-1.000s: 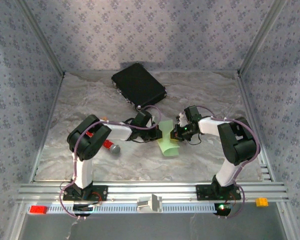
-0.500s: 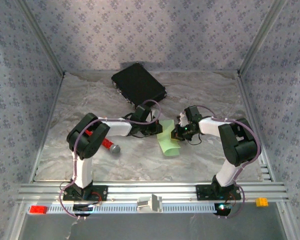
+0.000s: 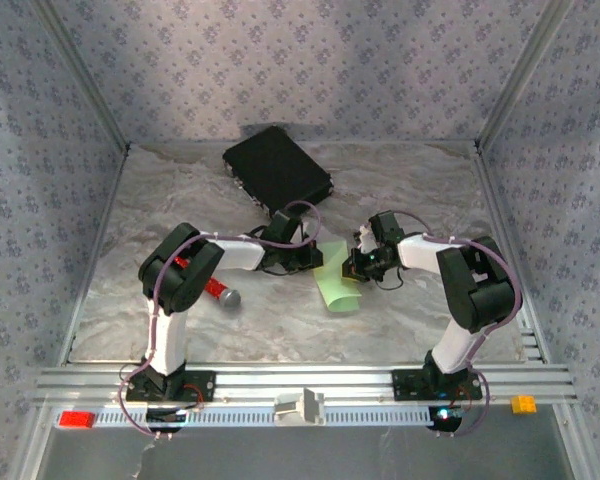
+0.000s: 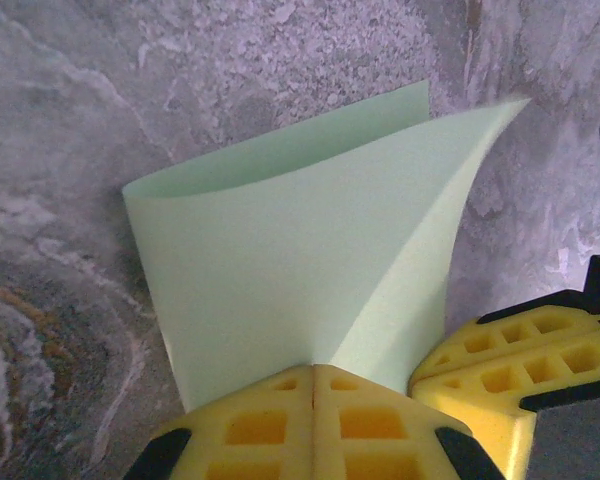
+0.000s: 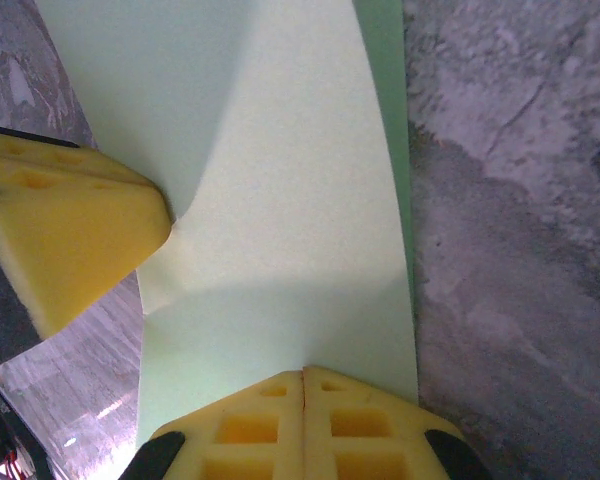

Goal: Fold a paper plane with a square sheet of paper (pick it up from the middle)
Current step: First fold the square sheet of paper in half at the center of the table.

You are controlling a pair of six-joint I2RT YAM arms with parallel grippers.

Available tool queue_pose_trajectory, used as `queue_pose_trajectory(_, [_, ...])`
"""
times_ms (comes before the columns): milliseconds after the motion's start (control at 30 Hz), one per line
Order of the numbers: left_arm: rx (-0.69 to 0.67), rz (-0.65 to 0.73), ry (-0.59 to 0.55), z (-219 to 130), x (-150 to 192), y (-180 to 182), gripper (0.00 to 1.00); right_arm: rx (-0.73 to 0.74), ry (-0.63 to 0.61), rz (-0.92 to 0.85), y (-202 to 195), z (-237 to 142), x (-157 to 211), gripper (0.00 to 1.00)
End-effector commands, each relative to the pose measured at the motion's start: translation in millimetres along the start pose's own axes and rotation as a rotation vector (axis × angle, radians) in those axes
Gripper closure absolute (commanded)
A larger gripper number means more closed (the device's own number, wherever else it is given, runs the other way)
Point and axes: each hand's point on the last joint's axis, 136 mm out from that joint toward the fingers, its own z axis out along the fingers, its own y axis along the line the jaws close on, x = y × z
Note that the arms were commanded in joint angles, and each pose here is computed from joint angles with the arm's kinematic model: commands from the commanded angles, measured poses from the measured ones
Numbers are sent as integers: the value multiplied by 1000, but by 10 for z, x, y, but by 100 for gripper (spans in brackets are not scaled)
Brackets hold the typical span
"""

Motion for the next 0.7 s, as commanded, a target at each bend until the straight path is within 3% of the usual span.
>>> queue_pose_trajectory(0, [-24, 21, 4, -42, -82, -39, 97, 233, 76, 94, -614, 47, 329, 100])
queue_pose_trajectory(300, [-5, -26, 8, 65, -147, 111, 97, 231, 73, 98, -620, 41, 325, 100])
queue_pose_trajectory(667, [-155, -72, -98, -39, -301, 420, 97, 228, 79, 96, -612, 46, 346, 100])
